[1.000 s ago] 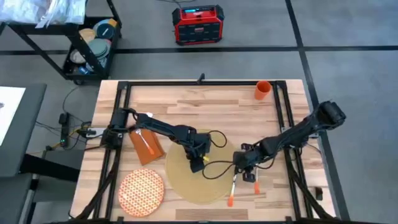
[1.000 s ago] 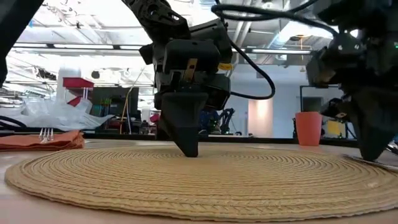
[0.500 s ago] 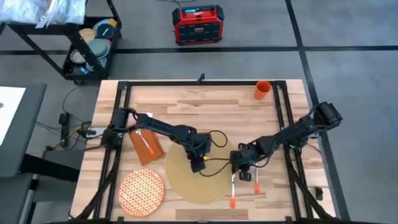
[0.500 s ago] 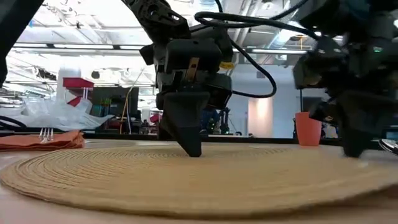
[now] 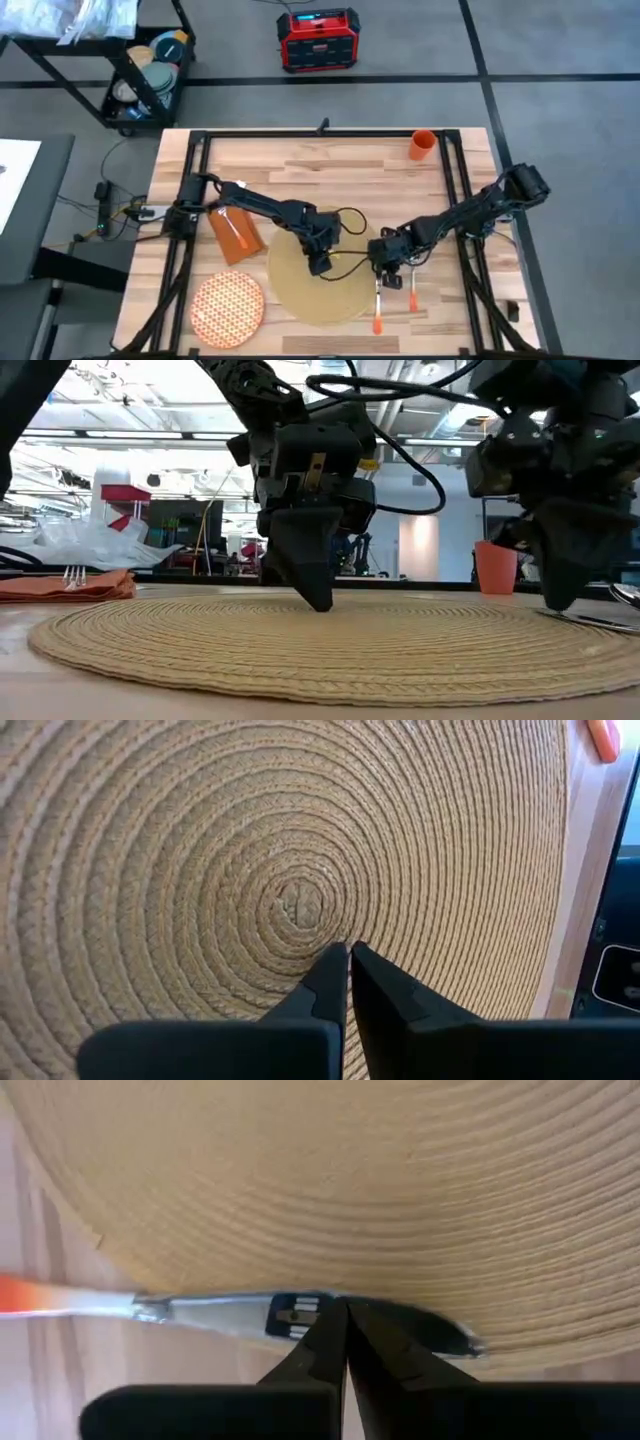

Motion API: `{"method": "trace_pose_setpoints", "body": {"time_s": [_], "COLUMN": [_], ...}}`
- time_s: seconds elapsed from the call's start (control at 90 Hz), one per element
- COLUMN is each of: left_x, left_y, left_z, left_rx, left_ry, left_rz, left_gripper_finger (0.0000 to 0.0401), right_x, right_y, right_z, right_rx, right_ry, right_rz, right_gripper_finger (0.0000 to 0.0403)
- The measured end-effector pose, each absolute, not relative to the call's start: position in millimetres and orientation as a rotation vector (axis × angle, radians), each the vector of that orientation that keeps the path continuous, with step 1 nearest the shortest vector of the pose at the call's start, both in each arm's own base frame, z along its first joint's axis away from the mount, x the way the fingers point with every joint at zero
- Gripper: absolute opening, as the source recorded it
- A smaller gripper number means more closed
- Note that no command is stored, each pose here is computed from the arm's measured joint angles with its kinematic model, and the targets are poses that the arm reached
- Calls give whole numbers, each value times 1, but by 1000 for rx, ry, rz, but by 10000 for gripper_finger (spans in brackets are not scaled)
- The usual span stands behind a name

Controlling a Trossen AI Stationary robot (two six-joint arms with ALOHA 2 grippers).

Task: Set table place
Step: Put the table knife on the placemat

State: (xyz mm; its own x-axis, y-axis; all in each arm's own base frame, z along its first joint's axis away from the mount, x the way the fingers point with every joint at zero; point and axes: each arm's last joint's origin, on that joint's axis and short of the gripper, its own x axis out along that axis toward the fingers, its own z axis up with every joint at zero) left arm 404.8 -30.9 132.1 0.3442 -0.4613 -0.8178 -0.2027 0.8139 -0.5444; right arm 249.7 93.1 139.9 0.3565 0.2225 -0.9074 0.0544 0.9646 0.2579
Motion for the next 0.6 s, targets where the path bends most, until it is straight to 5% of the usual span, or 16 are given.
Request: {"method": "trace_pose_setpoints", "body": {"time_s": [0.6], "left_x": [405], "left_y": [-31], "left_z": [132], "left_rx": [-634], "left_ry": [1222], "left_rz": [-188], "left_gripper_finger": [0], "right_x": [245], "right_y": [86], "right_z": [133], "right_rx": [219], "right_ry": [1223], "right_rz": [96], "right_gripper_finger": [0]}}
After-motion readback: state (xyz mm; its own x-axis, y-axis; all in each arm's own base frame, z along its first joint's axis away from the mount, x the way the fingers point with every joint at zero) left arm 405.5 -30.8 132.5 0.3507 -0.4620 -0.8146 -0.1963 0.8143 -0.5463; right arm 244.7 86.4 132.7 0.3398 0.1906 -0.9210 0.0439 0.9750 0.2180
